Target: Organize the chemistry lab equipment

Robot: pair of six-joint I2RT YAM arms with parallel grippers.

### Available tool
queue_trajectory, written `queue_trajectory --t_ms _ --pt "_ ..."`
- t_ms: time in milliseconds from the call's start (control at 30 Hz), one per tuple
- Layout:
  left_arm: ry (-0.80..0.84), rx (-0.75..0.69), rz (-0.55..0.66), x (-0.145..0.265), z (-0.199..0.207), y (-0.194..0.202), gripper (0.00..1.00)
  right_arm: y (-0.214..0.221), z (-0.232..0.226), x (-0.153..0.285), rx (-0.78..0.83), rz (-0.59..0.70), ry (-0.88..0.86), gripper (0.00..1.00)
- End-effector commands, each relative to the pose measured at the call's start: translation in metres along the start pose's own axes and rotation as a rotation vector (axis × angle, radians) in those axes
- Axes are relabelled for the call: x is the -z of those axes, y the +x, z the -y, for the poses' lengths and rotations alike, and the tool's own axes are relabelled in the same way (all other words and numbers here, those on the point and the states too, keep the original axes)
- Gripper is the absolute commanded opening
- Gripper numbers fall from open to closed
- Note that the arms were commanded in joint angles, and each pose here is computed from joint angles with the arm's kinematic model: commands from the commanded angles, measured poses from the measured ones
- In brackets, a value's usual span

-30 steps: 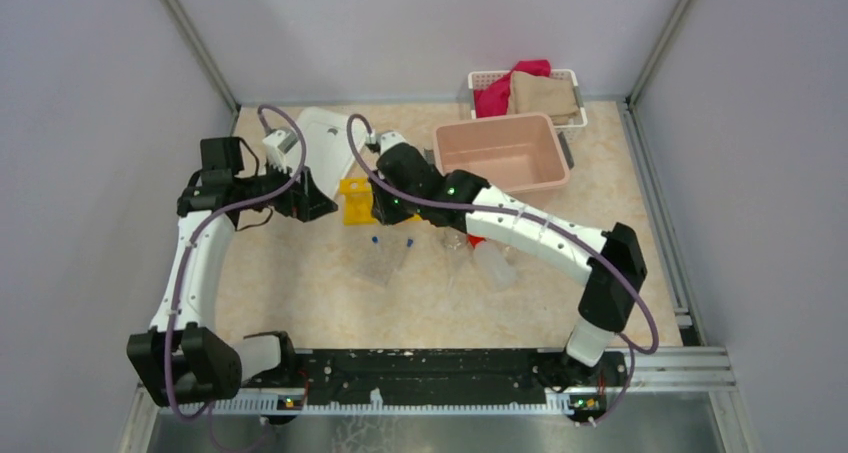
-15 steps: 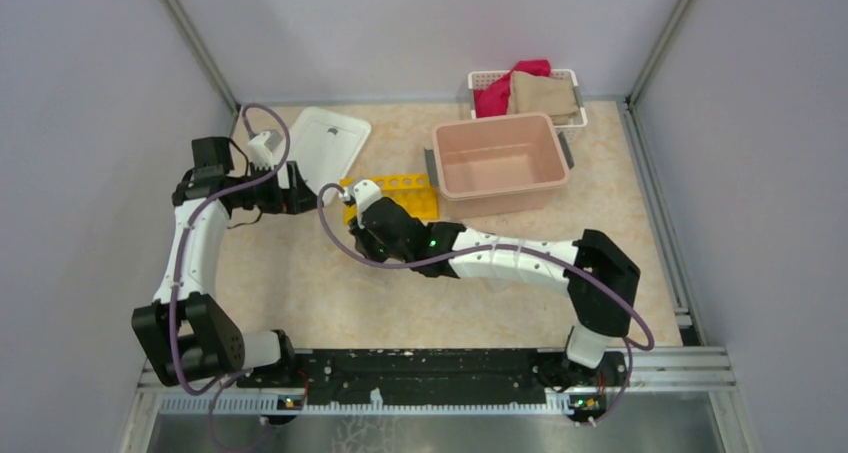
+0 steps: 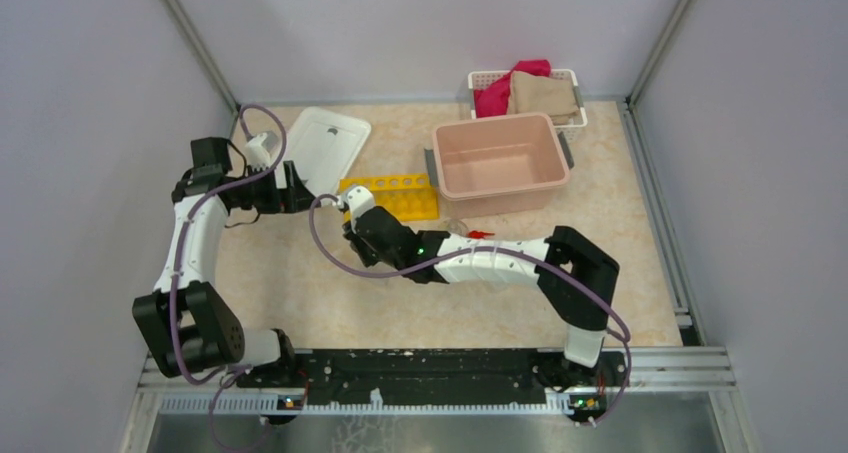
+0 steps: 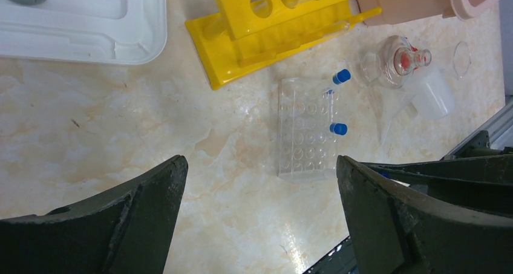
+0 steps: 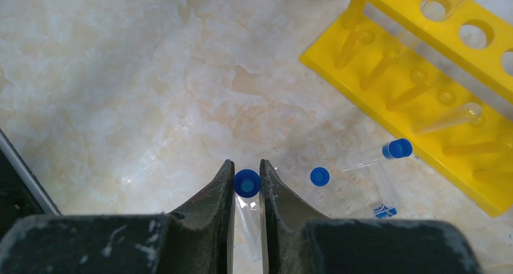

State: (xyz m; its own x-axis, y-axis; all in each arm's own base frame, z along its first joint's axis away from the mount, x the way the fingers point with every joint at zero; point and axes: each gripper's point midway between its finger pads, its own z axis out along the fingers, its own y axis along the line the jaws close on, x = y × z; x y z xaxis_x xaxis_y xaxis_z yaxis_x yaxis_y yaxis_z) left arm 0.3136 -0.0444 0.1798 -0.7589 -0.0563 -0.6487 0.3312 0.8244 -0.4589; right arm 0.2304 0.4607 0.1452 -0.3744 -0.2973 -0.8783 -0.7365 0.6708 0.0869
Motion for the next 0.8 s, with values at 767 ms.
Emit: queue_trajectory --t_ms 767 --pt "0.016 -0.008 0.035 0.008 0.002 -0.011 0.99 0.026 0.000 -0.013 -0.016 0.017 0.009 0.00"
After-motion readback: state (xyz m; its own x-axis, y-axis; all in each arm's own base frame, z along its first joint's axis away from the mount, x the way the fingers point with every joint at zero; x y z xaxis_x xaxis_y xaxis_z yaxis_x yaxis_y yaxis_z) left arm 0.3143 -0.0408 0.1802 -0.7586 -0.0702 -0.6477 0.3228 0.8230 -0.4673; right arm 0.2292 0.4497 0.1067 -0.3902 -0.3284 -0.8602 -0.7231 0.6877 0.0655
